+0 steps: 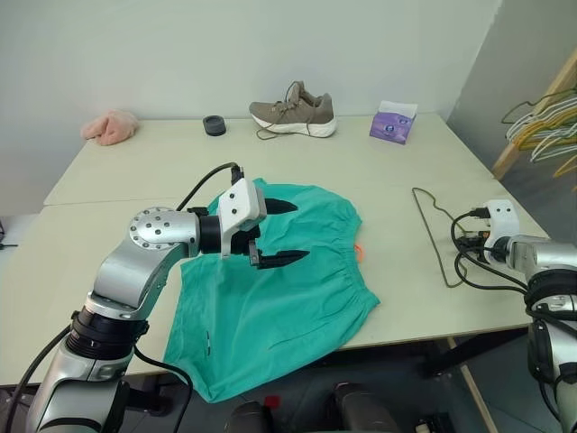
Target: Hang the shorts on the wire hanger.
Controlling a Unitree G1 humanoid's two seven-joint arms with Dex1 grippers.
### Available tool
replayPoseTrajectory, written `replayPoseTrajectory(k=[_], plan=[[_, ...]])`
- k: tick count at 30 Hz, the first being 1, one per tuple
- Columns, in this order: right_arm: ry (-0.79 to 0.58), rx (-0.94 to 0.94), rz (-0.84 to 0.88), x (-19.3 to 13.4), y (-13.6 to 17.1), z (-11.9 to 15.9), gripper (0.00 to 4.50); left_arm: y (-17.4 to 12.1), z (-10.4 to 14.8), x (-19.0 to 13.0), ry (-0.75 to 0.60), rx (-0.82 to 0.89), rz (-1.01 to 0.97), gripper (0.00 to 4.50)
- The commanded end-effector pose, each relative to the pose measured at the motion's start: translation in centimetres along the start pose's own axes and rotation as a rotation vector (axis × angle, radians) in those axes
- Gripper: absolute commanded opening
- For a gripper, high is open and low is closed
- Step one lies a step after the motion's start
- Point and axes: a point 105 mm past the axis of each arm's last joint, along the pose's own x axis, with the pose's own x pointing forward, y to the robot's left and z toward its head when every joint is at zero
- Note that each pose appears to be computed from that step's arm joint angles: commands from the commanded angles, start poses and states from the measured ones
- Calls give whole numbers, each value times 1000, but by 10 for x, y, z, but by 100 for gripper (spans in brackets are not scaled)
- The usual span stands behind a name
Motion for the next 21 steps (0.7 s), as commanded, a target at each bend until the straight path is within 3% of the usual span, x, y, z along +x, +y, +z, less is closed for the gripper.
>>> replayPoseTrajectory(k=[1, 4, 9, 14, 21], plan=[[151, 37, -49, 8, -5, -46, 4, 1, 8, -3, -31, 20, 18, 450], [117, 52, -39, 10, 2, -38, 4, 3, 6, -5, -32, -16, 30, 450], [-51, -44, 3, 7, 24, 8, 4, 13, -9, -11, 18, -39, 66, 450], [-340, -297, 108, -25, 66, 78, 4, 45, -19, -24, 26, -71, 225, 450], [-578, -742, 253, -70, 129, 104, 4, 82, -18, -45, -34, -207, 390, 450]])
